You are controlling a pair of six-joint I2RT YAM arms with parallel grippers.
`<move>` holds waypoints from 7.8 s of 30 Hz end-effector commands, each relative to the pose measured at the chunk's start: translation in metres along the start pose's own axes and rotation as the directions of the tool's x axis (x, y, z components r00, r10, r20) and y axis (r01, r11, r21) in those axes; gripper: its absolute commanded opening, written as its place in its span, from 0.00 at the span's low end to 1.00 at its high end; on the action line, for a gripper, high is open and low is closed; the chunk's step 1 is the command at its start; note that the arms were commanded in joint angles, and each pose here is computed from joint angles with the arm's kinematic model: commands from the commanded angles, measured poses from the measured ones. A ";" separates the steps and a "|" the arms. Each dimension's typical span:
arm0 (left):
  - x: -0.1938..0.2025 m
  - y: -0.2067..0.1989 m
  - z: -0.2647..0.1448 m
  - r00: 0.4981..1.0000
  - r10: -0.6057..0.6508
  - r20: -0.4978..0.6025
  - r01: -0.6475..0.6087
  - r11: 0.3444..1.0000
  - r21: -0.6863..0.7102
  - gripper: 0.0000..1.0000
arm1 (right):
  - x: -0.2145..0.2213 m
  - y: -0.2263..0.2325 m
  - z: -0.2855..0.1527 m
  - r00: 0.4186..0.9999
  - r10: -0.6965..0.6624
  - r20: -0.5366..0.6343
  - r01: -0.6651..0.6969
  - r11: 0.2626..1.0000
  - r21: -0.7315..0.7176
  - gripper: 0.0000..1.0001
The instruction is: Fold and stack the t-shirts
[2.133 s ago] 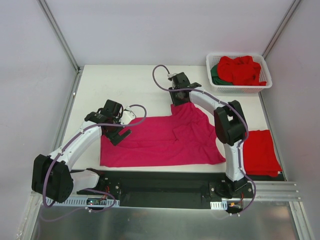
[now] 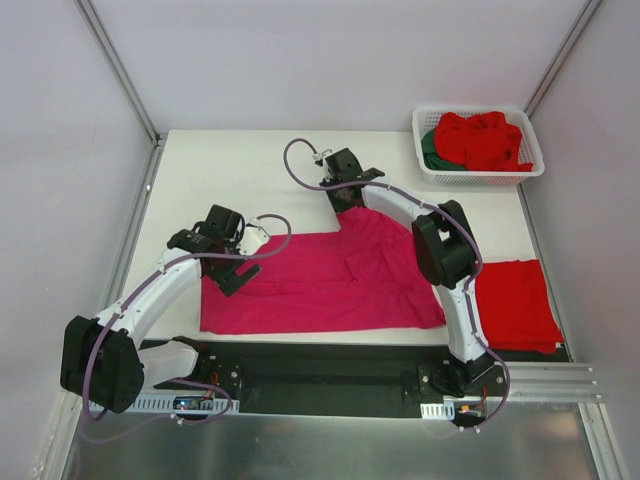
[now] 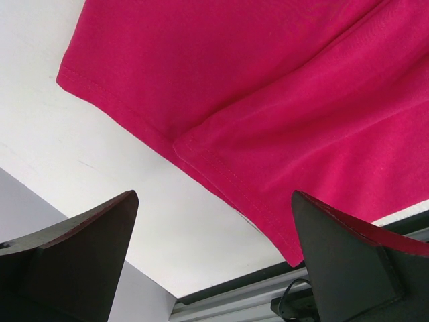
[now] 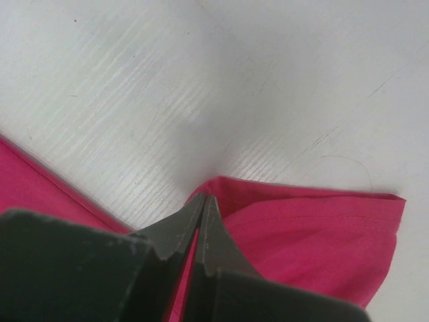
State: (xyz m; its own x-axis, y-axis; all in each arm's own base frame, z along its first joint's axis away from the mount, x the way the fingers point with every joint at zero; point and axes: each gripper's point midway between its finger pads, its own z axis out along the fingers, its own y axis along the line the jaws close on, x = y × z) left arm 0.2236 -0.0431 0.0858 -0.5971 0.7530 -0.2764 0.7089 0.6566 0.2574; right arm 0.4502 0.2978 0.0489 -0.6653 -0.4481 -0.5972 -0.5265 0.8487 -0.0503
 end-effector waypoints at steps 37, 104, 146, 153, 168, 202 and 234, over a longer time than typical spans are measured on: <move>0.013 -0.008 -0.006 1.000 -0.027 -0.014 0.027 1.000 0.010 0.99 | -0.061 -0.116 -0.028 0.977 0.147 0.155 -0.188 0.936 0.299 0.50; 0.014 -0.003 -0.004 0.999 -0.024 -0.042 0.023 1.000 -0.007 0.99 | -0.034 -0.135 0.018 0.981 0.194 0.005 -0.190 0.959 0.211 0.01; -0.027 0.127 0.013 0.980 0.089 0.180 -0.109 0.988 0.106 0.99 | -0.038 -0.167 -0.003 0.975 0.218 0.033 -0.220 0.947 0.235 0.01; -0.017 0.131 0.044 0.953 0.244 0.178 -0.280 0.934 0.220 0.99 | -0.035 -0.165 -0.003 0.978 0.209 0.023 -0.209 0.950 0.233 0.01; -0.037 0.166 0.066 0.906 0.363 0.217 -0.406 0.890 0.208 0.99 | -0.040 -0.162 -0.002 0.981 0.193 0.023 -0.193 0.955 0.223 0.01; -0.029 0.159 0.114 0.939 0.338 -0.057 -0.304 0.898 0.319 0.93 | -0.039 -0.161 -0.005 0.984 0.176 0.015 -0.176 0.961 0.213 0.01; -0.022 0.140 0.124 0.933 0.346 -0.096 -0.290 0.884 0.367 0.35 | -0.038 -0.161 -0.004 0.986 0.164 0.006 -0.161 0.963 0.215 0.01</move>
State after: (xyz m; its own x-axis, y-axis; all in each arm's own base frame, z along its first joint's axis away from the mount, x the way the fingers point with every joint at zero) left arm 0.3922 0.0307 0.0177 -0.3468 0.9328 -0.0985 0.9371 0.3490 0.0053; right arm 0.5522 0.1709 0.0325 -0.7904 -0.3033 -0.5323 -0.2782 0.9518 -0.1291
